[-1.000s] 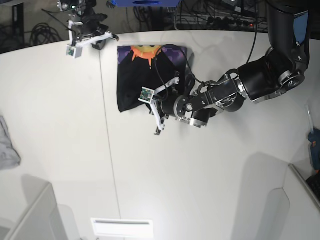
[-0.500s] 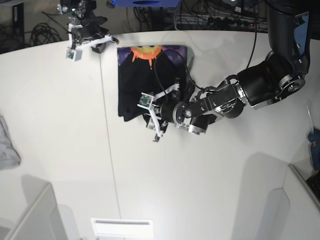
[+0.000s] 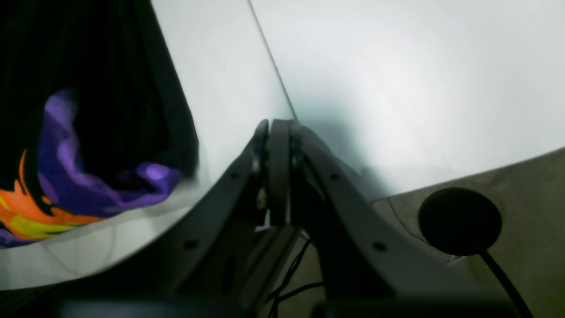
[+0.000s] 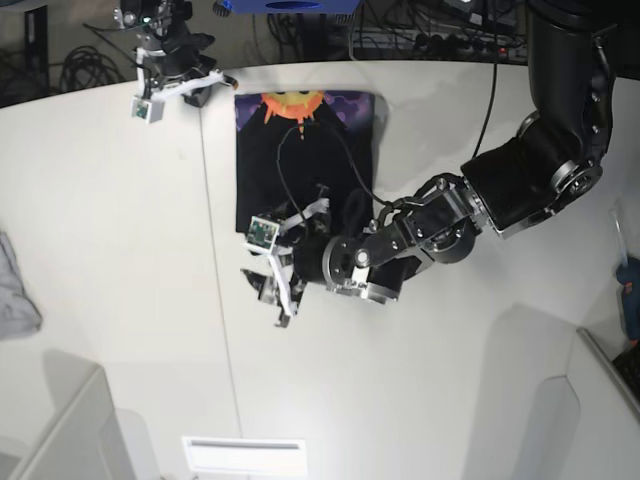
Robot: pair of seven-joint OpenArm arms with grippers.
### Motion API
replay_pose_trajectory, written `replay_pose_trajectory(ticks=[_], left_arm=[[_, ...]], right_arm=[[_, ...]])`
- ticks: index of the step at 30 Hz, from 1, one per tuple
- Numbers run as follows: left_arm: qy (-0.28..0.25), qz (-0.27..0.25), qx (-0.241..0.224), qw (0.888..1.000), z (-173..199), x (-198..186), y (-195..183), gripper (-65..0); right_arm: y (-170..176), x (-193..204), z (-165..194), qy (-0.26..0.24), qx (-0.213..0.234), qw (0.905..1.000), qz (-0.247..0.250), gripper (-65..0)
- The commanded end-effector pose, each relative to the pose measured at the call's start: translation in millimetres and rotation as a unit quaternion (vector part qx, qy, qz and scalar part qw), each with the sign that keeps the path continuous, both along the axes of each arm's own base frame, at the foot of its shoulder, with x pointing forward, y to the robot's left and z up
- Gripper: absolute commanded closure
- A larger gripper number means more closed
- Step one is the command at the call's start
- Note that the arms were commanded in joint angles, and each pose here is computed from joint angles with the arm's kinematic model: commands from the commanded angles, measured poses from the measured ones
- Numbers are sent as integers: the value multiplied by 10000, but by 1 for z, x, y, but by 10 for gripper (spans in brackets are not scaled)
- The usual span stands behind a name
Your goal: Fold the T-shirt properly
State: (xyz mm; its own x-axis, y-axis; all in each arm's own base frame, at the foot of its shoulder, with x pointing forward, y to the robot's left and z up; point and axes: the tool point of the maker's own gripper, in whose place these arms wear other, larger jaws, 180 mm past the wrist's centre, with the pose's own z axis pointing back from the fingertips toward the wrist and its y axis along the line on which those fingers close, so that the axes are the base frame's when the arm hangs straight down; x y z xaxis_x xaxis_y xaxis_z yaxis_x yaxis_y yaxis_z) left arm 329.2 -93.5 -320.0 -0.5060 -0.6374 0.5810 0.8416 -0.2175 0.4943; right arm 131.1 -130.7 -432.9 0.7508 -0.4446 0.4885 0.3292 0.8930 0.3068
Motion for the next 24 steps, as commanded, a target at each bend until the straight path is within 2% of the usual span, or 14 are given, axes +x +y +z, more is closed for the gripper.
replay_pose_trajectory(ticks=[1,5,9,11,14,20,24], left_arm=[[-268,-5,-275,9993,29,12,-8,-416],[-676,527,-515,9950,71,33,-2,-411],[-855,1061,-1052,9851,102,35,15,-390],[-838,1344,-1371,9778,112,33,28,-288],[-804,1975,-1618,9635,113,36,69,-15],[-785,2932,-1607,9392,101,26,143,0],[-602,3424,-1401,9271,79,9,188,0]], right_arm=[[-2,3,5,-128,-30,9999,4,0],[-3,2,5,-125,-42,9999,2,0],[-10,4,8,-167,-171,9997,87,0],[-15,5,8,-176,-248,9994,173,0],[-23,10,13,-316,-397,9985,212,0],[-49,24,40,-975,-965,9898,393,0],[-62,29,52,-1159,-1772,9742,778,0]])
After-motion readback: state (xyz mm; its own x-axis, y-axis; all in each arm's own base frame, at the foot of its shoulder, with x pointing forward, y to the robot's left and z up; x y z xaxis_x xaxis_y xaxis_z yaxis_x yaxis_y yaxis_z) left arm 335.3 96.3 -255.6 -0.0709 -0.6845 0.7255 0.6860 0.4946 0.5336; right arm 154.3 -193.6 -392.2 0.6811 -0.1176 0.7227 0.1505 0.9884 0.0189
